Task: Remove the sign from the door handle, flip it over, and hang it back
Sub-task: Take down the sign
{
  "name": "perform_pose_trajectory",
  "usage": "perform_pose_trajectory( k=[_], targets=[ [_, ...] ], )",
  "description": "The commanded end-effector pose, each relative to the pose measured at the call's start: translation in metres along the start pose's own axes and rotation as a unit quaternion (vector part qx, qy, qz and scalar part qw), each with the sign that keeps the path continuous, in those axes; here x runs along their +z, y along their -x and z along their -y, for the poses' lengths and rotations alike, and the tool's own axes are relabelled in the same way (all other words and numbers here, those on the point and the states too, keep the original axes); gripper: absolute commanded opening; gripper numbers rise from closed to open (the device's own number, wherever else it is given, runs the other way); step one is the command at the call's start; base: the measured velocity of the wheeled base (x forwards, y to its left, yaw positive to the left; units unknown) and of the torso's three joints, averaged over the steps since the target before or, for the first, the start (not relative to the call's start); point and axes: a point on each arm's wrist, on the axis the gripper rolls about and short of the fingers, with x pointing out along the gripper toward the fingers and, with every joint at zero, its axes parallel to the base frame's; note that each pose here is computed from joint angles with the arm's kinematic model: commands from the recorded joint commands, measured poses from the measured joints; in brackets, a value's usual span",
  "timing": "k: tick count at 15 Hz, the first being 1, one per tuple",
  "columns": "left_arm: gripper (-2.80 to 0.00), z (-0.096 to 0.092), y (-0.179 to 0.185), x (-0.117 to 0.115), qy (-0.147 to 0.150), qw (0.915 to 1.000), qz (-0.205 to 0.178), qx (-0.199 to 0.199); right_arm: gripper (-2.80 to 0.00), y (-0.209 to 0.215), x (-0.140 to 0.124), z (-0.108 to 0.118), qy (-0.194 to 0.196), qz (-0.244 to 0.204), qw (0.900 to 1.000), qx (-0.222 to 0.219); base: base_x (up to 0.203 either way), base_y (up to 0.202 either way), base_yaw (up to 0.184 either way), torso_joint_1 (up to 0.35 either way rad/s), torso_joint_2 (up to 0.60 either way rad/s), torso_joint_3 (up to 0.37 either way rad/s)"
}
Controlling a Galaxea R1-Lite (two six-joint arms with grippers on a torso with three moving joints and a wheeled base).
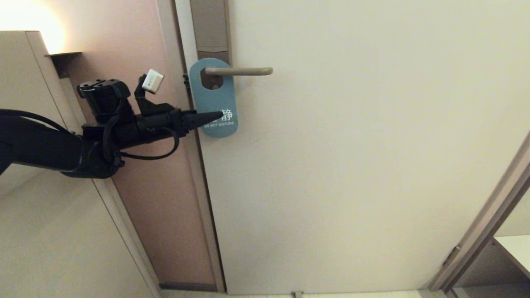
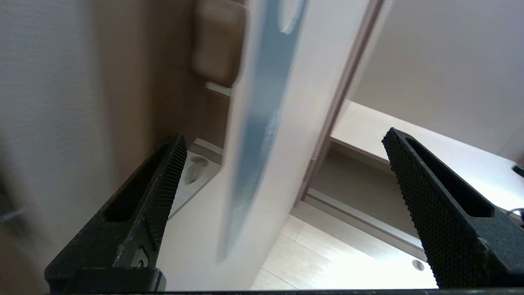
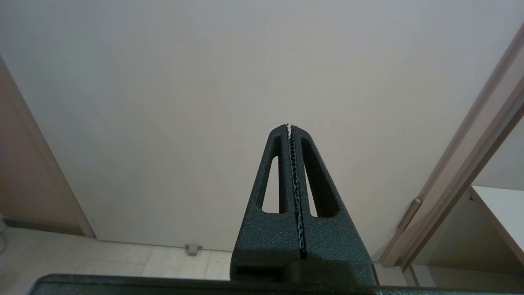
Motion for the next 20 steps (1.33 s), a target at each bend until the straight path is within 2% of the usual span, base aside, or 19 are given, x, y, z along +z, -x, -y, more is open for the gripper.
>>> perform_pose_trajectory(
  k=[1,5,14,20],
  targets=[
    [0.00,-0.001,-0.003,-0.002,0.002,1.0000,-0.002,-0.005,-2.80,0.000,0.000,0.000,0.000,-0.001,1.000,0.000,0.000,0.000,0.000,0.000,0.00,0.000],
    [0.00,-0.005,-0.005,-0.008,0.007,1.0000,-0.005,-0.004,-2.80,0.000,0.000,0.000,0.000,-0.001,1.000,0.001,0.000,0.000,0.000,0.000,0.00,0.000],
    [0.00,-0.002,-0.013,-0.011,0.008,0.9998,-0.009,-0.015,-2.80,0.000,0.000,0.000,0.000,-0.001,1.000,0.000,0.000,0.000,0.000,0.000,0.00,0.000],
    [0.00,-0.008,-0.020,-0.004,-0.007,0.9998,0.000,-0.020,-2.80,0.000,0.000,0.000,0.000,-0.001,1.000,0.001,0.000,0.000,0.000,0.000,0.00,0.000]
  ],
)
